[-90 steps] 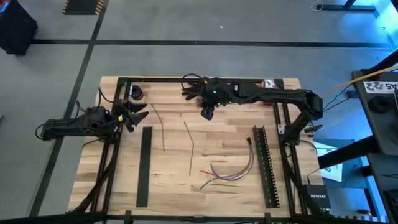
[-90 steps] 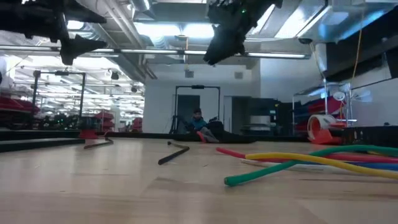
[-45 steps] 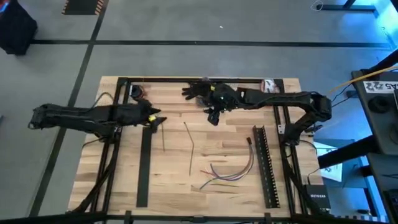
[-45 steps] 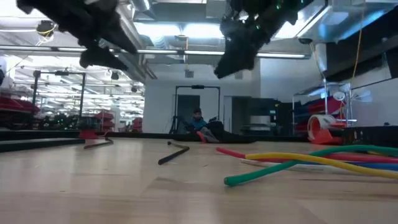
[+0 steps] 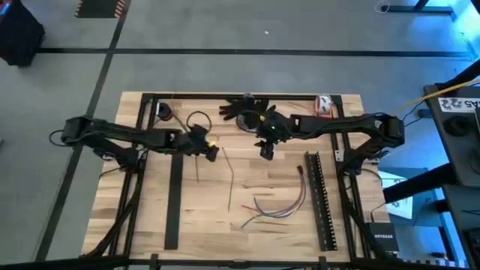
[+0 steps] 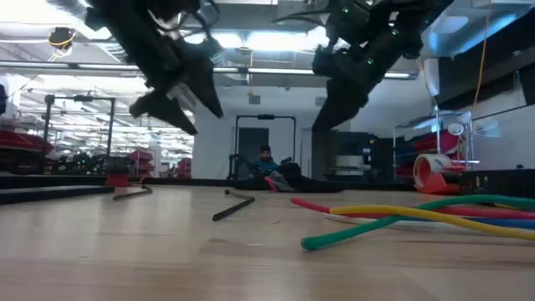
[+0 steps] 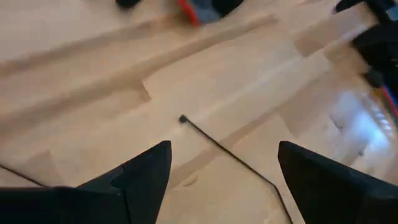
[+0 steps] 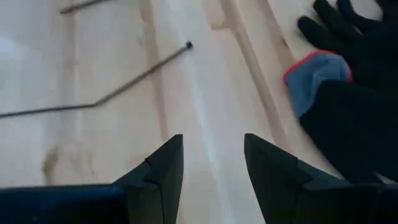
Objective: Ziptie cables
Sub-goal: Insert the right black zip tie into the locking head
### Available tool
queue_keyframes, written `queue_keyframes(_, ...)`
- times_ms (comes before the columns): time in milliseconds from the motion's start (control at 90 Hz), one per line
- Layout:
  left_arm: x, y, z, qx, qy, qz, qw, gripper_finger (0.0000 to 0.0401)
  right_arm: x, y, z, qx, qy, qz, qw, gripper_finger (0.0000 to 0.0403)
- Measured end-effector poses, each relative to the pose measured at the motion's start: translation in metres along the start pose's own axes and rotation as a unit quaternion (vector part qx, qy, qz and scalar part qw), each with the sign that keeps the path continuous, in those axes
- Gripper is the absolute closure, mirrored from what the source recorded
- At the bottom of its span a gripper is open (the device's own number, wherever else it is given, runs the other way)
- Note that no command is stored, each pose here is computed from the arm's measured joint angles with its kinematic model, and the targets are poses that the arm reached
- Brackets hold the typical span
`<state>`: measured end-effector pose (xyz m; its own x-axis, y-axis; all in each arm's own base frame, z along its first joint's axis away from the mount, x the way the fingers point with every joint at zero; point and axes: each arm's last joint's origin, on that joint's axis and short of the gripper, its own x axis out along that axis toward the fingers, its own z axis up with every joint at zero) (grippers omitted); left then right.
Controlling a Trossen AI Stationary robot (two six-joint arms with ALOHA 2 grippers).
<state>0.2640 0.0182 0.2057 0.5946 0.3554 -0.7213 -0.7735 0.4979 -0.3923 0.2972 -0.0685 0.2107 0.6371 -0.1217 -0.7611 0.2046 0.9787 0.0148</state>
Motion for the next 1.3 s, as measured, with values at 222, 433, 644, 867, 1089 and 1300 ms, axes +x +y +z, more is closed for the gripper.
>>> queue_keyframes(222, 0.043, -0.011, -0.011, -0.042, 0.031, 0.057, 0.997, 0.0151, 0.001, -0.001, -0.005, -0.026, 0.009, -0.016, 0.999, 0.024)
queue_keyframes(433, 0.075, -0.018, -0.014, -0.059, 0.024, 0.093, 0.994, 0.0163, 0.001, -0.001, -0.006, -0.052, 0.013, -0.016, 0.998, 0.024)
queue_keyframes(644, 0.099, -0.016, -0.017, -0.083, 0.016, 0.102, 0.991, 0.0164, 0.001, -0.001, -0.007, -0.066, 0.02, -0.015, 0.998, 0.024)
queue_keyframes(867, 0.108, -0.012, -0.021, -0.083, 0.009, 0.123, 0.989, 0.0165, 0.001, -0.001, -0.009, -0.067, 0.032, -0.015, 0.997, 0.024)
queue_keyframes(1089, 0.108, -0.01, -0.023, -0.062, 0.008, 0.134, 0.989, 0.025, 0.001, -0.001, -0.011, -0.068, 0.042, -0.018, 0.997, 0.024)
queue_keyframes(1300, 0.114, -0.008, -0.026, -0.037, 0.011, 0.139, 0.99, 0.0385, 0.001, -0.001, -0.011, -0.068, 0.043, -0.019, 0.997, 0.024)
